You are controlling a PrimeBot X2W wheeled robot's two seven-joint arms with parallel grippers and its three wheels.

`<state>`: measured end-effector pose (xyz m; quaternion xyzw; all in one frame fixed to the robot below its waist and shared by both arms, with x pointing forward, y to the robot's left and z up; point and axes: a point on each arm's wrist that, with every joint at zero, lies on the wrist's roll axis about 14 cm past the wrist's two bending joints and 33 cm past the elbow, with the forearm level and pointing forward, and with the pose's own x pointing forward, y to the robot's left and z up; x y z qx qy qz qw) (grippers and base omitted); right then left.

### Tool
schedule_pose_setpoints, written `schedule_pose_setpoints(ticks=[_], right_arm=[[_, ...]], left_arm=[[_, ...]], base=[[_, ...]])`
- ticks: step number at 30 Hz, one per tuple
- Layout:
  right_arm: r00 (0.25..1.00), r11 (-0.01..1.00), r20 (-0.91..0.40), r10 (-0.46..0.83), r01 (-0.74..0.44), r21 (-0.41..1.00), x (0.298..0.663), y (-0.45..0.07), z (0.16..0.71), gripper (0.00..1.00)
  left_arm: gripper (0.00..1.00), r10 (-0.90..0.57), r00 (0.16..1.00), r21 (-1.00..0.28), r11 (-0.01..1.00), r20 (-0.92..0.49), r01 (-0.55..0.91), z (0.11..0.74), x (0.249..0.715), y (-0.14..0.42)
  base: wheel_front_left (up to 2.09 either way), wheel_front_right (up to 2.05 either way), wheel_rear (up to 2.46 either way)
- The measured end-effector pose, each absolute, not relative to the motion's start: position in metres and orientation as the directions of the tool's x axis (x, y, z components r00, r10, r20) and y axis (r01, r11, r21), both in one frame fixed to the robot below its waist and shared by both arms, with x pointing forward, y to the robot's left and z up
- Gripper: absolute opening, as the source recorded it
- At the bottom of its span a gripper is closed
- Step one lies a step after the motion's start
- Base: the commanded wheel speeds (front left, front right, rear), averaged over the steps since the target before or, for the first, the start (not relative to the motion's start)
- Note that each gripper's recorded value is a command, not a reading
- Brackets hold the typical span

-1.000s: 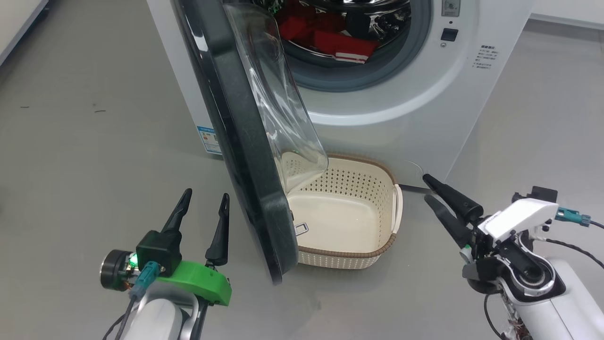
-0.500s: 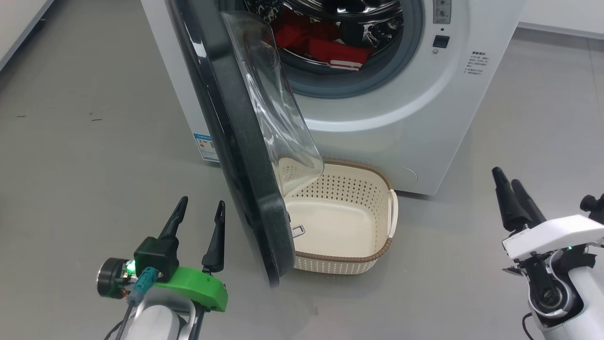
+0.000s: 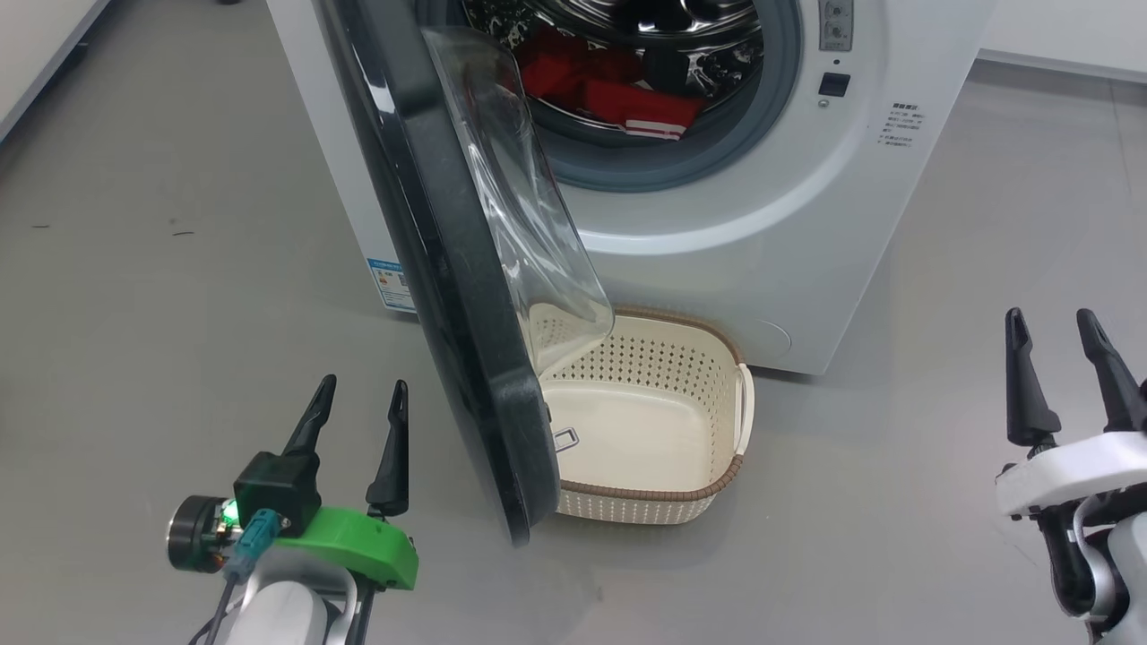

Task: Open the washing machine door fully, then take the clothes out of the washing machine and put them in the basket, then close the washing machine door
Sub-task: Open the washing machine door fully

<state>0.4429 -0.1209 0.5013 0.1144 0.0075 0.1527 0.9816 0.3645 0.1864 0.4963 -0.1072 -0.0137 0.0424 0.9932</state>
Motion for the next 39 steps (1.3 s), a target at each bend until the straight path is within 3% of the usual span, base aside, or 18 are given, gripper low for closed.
schedule_pose_setpoints(ticks=[5,17,38,39], right_arm=[[0.962,0.956,0.029,0.271,-0.272,0.106,0.441,-0.124,0.504,1.00],[0.954,0.945,-0.048,0.296,-0.285,0.159,0.405,-0.092,0.470,1.00],[0.963,0.950,-0.027,0.268,-0.259,0.171,0.391,-0.080,0.475,1.00],[0.963,0.951,-0.024,0.267,-0.259,0.167,0.390,-0.081,0.476,1.00]], left_arm=[[1.00,0.091,0.996,-0.215,0.973,0.018,-0.085,0.496,0.365,0.188],[1.00,0.089,0.996,-0.215,0.973,0.012,-0.084,0.494,0.366,0.187],[1.00,0.087,0.996,-0.212,0.974,0.006,-0.084,0.492,0.361,0.186],[0.48,0.088,0.996,-0.213,0.973,0.002,-0.085,0.490,0.360,0.186]], base=[[0.00,0.00,0.00],[0.00,0.00,0.00],[0.00,0.00,0.00],[0.00,0.00,0.00]])
